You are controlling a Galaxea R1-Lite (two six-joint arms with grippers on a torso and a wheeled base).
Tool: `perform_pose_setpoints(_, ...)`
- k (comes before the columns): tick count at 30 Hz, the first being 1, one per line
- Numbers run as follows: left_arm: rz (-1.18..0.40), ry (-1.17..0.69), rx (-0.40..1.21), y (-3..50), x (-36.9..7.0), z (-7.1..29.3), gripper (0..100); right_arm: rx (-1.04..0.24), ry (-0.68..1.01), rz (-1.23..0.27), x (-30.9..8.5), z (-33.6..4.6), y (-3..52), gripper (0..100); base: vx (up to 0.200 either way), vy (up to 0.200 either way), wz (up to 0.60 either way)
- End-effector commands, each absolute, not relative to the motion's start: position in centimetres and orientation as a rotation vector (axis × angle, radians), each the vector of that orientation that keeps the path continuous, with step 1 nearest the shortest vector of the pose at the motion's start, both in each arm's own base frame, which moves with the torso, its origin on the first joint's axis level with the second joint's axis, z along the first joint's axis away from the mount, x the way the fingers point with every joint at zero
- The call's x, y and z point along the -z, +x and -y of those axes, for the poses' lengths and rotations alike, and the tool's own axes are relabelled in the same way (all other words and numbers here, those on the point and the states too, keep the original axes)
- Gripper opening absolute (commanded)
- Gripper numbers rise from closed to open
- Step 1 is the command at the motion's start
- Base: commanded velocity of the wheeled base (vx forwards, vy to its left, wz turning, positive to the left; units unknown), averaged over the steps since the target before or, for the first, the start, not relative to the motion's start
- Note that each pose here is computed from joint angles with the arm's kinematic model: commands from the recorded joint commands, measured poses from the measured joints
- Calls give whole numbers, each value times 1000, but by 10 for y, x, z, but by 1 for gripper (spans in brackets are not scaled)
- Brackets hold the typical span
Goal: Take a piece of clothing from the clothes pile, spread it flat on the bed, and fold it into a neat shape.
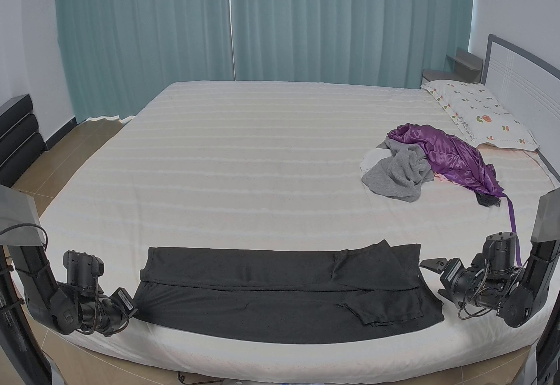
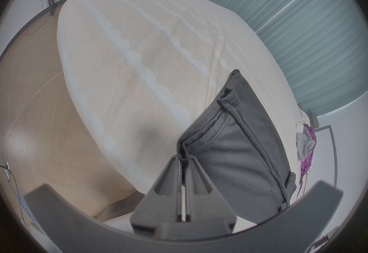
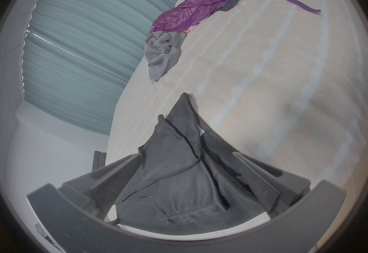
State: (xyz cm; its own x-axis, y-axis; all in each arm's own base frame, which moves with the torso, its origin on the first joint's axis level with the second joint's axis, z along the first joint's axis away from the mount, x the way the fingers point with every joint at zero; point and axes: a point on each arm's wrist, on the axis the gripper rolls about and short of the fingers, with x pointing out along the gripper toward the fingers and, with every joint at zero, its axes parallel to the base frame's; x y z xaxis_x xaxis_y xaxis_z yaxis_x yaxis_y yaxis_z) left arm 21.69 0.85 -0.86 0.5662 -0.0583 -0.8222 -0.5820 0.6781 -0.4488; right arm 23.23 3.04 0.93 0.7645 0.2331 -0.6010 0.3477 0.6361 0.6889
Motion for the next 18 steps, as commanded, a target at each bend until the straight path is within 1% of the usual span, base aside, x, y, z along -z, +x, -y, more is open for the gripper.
perform_pose_setpoints(1, -937, -788, -351, 217, 9, -9, 0, 88, 894, -743, -3, -30, 233, 100, 0, 0, 0)
perform_pose_setpoints(10, -938, -798, -342, 217, 9, -9, 0, 66, 892, -742, -5, -34, 232, 100, 0, 0, 0)
perform_pose_setpoints(11, -938, -798, -341, 217, 9, -9, 100, 64, 891, -745, -5, -34, 231, 100, 0, 0, 0)
perform_pose_setpoints(18, -896, -800, -313, 219, 5, -8, 100, 46, 883, -775, -1, -41, 230, 100, 0, 0, 0)
